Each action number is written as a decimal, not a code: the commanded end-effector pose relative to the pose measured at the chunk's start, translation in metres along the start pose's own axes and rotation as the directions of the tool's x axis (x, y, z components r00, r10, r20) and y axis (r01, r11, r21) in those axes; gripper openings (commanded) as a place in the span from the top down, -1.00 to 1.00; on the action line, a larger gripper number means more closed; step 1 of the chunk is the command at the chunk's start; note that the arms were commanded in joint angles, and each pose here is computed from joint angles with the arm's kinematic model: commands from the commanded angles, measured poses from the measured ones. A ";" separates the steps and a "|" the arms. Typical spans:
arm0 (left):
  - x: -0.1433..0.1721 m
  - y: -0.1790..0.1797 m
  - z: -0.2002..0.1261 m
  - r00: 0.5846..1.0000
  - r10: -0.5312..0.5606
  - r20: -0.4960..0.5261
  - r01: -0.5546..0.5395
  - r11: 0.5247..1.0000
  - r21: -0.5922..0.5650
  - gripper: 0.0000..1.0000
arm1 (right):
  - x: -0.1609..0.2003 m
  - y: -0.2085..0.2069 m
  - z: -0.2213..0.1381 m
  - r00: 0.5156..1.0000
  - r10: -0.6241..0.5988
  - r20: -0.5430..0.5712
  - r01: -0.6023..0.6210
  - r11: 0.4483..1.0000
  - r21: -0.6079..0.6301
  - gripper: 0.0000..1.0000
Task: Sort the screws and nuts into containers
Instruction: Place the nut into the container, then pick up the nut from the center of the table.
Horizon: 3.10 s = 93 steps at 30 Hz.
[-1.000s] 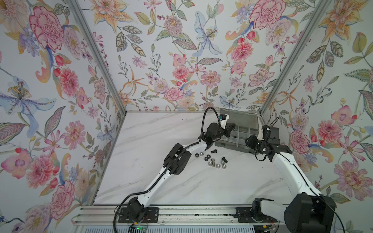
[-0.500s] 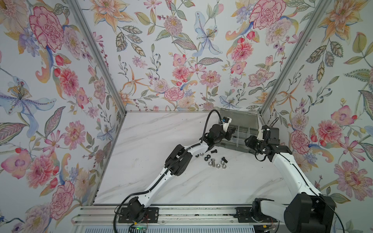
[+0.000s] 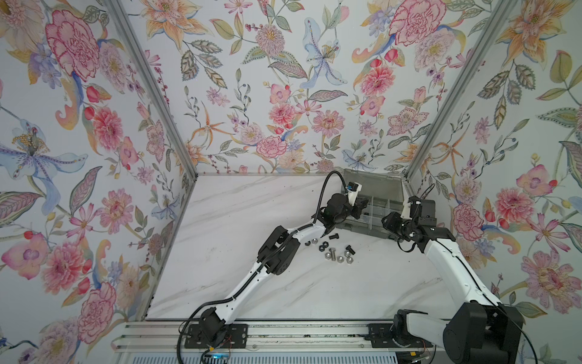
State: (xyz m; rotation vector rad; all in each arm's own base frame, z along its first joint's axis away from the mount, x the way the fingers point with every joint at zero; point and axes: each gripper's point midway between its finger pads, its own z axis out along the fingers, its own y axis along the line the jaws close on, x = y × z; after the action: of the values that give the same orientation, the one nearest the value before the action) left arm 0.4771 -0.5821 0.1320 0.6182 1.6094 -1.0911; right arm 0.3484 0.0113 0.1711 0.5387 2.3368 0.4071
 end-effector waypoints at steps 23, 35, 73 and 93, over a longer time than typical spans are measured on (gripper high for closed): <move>-0.115 0.031 -0.107 1.000 -0.030 0.002 0.030 0.980 -0.198 0.02 | -0.005 0.057 0.004 0.982 -0.188 -0.010 0.184 0.969 -0.167 0.00; -0.081 0.134 -0.299 0.948 -0.313 -0.060 0.219 0.775 -0.593 -0.57 | 0.040 0.180 0.046 0.918 -0.386 -0.084 0.350 0.894 -0.280 -0.12; -0.013 0.173 -0.467 0.888 -0.450 -0.089 0.153 0.474 -0.867 -0.99 | 0.242 0.260 0.161 0.740 -0.342 -0.580 0.363 0.928 -0.084 0.00; -0.011 0.177 -0.462 0.889 -0.448 -0.091 0.152 0.479 -0.865 -0.99 | 0.250 0.236 0.180 0.721 -0.341 -0.603 0.408 0.913 -0.028 0.06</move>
State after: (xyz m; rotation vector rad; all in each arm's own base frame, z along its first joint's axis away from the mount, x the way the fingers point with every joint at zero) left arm 0.4092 -0.0915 0.0984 -0.2249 2.3363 -0.3073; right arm 0.3738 0.3779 0.0271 -0.0608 2.9488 0.3996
